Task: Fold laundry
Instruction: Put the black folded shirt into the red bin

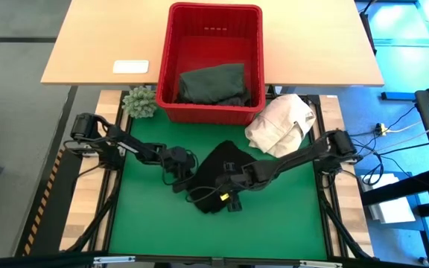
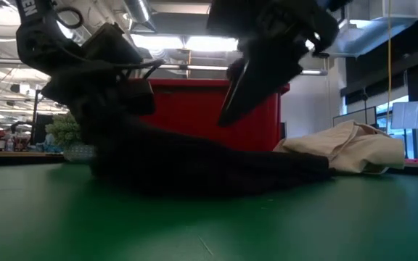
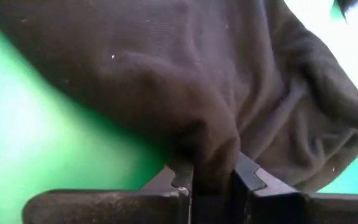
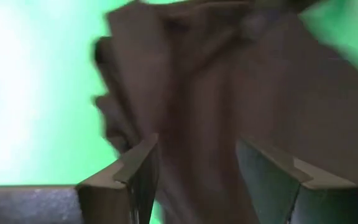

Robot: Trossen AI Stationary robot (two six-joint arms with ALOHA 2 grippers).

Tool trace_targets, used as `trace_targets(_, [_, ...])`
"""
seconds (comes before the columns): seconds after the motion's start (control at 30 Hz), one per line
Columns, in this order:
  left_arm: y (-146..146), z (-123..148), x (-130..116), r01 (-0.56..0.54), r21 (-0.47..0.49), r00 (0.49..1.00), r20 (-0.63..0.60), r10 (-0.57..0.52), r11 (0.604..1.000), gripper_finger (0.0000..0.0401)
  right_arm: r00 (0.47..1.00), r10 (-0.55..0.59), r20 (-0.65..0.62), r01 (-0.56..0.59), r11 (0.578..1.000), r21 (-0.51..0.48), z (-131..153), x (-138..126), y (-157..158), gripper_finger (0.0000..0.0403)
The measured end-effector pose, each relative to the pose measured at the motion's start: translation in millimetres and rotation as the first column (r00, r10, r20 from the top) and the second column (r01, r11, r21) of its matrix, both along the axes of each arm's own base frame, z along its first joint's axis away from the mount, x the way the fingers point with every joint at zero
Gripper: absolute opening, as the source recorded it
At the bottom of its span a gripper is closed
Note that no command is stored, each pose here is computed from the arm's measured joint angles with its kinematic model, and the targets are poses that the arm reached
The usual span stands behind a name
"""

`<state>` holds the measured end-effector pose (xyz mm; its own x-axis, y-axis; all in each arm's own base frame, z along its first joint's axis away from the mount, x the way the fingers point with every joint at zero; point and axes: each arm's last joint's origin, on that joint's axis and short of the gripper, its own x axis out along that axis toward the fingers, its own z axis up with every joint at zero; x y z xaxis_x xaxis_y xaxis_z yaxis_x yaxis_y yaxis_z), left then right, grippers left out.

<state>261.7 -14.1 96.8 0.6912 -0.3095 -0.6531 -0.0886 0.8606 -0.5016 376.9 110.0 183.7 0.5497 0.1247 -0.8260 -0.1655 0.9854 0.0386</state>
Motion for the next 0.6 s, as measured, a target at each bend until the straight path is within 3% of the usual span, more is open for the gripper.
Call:
trace_targets(0.17, [-10,-3,-6,0.139,-0.052,0.988,-0.054,-0.142,0.989,0.0035,1.000,-0.023,0.017,0.025,0.994,-0.103,27,-6,-8,0.0209])
trace_targets(0.3, [-22,-7,-13,0.239,-0.078,0.963,-0.106,-0.246,0.968,0.0035,0.997,-0.079,0.024,0.081,0.991,-0.108,30,-1,-32,0.0209])
trace_targets(0.47, [-31,-8,-19,0.334,-0.093,0.930,-0.127,-0.344,0.938,0.0035,0.989,-0.145,-0.021,0.145,0.989,-0.037,17,9,-71,0.0209])
trace_targets(0.6, [-34,-6,-22,0.372,-0.101,0.914,-0.136,-0.383,0.923,0.0035,0.990,-0.118,-0.082,0.126,0.986,0.107,1,16,-95,0.0209])
